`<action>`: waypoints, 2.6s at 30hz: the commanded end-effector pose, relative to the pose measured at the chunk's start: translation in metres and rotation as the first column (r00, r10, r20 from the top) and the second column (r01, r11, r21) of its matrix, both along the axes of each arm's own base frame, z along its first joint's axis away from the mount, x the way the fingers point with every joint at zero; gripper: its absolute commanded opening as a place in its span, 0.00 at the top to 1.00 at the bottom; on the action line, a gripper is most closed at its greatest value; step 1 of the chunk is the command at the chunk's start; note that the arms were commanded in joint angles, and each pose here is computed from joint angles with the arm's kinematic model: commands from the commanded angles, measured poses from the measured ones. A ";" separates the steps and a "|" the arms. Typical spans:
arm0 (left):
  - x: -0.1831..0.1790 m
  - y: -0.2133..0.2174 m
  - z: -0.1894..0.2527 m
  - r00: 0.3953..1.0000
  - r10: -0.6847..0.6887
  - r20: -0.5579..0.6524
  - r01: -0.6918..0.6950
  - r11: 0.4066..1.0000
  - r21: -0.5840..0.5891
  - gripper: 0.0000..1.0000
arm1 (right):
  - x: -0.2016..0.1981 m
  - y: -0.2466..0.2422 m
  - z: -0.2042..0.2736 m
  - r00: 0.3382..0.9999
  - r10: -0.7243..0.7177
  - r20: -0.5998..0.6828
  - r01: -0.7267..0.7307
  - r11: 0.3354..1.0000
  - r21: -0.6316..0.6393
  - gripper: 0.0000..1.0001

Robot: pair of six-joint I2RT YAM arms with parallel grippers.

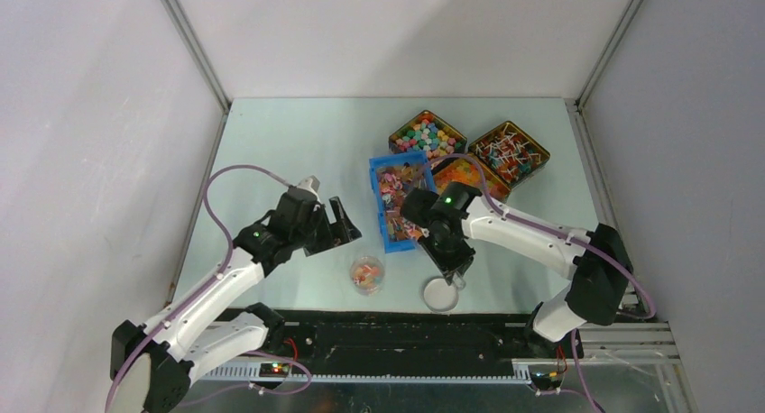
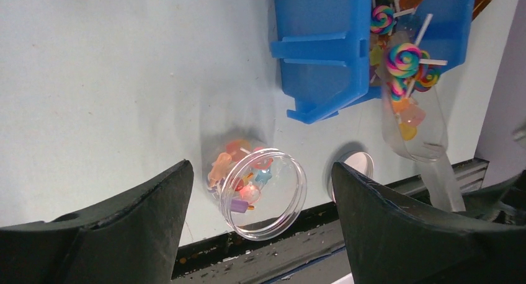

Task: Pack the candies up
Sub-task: Scoop the fake candies from the storage box, then place the fake candies in the packing bottle.

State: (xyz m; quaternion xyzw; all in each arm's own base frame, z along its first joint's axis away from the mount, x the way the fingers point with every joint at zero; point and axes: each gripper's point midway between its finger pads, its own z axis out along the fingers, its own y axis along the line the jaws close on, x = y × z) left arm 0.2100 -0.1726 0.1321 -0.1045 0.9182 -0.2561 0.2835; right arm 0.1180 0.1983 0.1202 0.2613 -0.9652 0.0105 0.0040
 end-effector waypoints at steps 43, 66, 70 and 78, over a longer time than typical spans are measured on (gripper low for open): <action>0.003 0.036 -0.005 0.984 0.177 -0.015 -0.175 0.982 0.075 0.12 | -0.074 0.011 0.034 0.960 0.277 0.048 -0.280 0.957 0.073 1.00; -0.004 0.039 -0.012 0.981 0.194 -0.026 -0.192 0.979 0.065 0.12 | -0.095 0.028 0.034 0.911 0.411 -0.046 -0.409 0.911 0.052 1.00; -0.005 0.040 -0.014 0.981 0.194 -0.026 -0.192 0.979 0.065 0.12 | -0.096 0.030 0.032 0.903 0.424 -0.067 -0.423 0.905 0.032 1.00; -0.009 0.037 -0.018 0.983 0.177 -0.045 -0.174 0.983 0.054 0.12 | -0.093 0.037 0.035 0.890 0.448 -0.089 -0.449 0.893 0.004 1.00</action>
